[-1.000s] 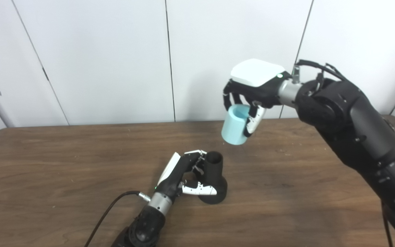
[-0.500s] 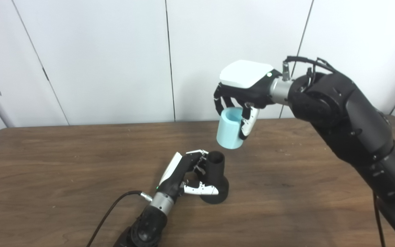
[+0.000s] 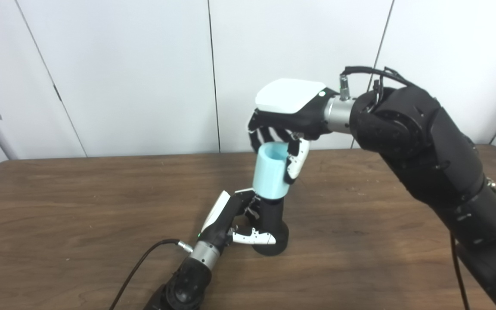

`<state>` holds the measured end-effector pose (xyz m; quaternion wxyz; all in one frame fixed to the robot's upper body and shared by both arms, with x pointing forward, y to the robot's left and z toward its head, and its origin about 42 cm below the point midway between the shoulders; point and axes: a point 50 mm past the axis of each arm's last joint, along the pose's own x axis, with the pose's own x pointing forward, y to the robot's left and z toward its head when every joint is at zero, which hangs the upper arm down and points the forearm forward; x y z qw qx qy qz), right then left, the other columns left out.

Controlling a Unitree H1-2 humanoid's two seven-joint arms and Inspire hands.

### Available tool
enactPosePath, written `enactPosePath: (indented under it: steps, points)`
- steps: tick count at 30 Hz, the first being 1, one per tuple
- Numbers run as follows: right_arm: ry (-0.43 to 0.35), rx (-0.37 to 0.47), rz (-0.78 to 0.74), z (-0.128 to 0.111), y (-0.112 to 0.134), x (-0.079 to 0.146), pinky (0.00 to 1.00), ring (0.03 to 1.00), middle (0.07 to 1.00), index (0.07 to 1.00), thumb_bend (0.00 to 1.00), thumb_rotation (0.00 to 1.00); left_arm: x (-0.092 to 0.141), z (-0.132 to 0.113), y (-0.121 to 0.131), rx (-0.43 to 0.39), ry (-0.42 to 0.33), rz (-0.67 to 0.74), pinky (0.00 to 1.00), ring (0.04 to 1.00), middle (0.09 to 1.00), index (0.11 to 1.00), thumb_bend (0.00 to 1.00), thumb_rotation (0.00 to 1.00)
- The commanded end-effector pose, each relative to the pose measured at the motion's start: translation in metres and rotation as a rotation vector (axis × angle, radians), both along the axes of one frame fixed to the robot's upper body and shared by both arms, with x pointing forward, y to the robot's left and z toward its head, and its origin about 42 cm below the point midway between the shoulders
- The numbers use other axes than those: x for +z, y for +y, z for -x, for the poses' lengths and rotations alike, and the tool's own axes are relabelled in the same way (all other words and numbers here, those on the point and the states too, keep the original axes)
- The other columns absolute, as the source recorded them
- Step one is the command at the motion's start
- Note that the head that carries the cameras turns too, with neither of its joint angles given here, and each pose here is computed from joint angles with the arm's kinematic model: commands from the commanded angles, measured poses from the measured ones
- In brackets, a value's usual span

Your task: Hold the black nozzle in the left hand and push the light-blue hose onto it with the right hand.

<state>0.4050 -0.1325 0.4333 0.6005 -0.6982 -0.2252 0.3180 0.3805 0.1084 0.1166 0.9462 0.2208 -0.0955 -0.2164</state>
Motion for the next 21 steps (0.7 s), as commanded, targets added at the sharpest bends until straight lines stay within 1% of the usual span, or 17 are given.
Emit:
enactPosePath:
  steps: [1, 5, 8, 14, 21]
  points:
    - [-0.092, 0.009, -0.047, 0.007, -0.001, 0.033, 0.23, 0.358, 0.483, 0.533, 0.51, 0.00, -0.087, 0.052, 0.013, -0.007, 0.302, -0.151, 0.39, 0.460, 0.471, 0.499, 0.52, 0.00]
    - [-0.075, 0.009, -0.051, 0.008, 0.002, 0.028, 0.21, 0.353, 0.478, 0.538, 0.51, 0.00, -0.087, 0.052, 0.014, 0.002, 0.317, -0.132, 0.39, 0.460, 0.471, 0.499, 0.52, 0.00]
    - [-0.062, 0.010, -0.037, 0.009, 0.005, 0.019, 0.21, 0.349, 0.465, 0.541, 0.51, 0.00, -0.087, 0.052, 0.013, 0.008, 0.322, -0.121, 0.39, 0.460, 0.471, 0.499, 0.52, 0.00]
    - [-0.054, 0.012, 0.000, 0.011, 0.009, 0.006, 0.25, 0.364, 0.480, 0.532, 0.51, 0.00, -0.086, 0.053, 0.013, 0.009, 0.321, -0.118, 0.39, 0.465, 0.477, 0.495, 0.52, 0.00]
    - [-0.072, 0.016, 0.027, 0.008, 0.008, 0.008, 0.23, 0.354, 0.467, 0.534, 0.51, 0.00, -0.087, 0.053, 0.014, 0.001, 0.313, -0.132, 0.40, 0.466, 0.478, 0.494, 0.52, 0.00]
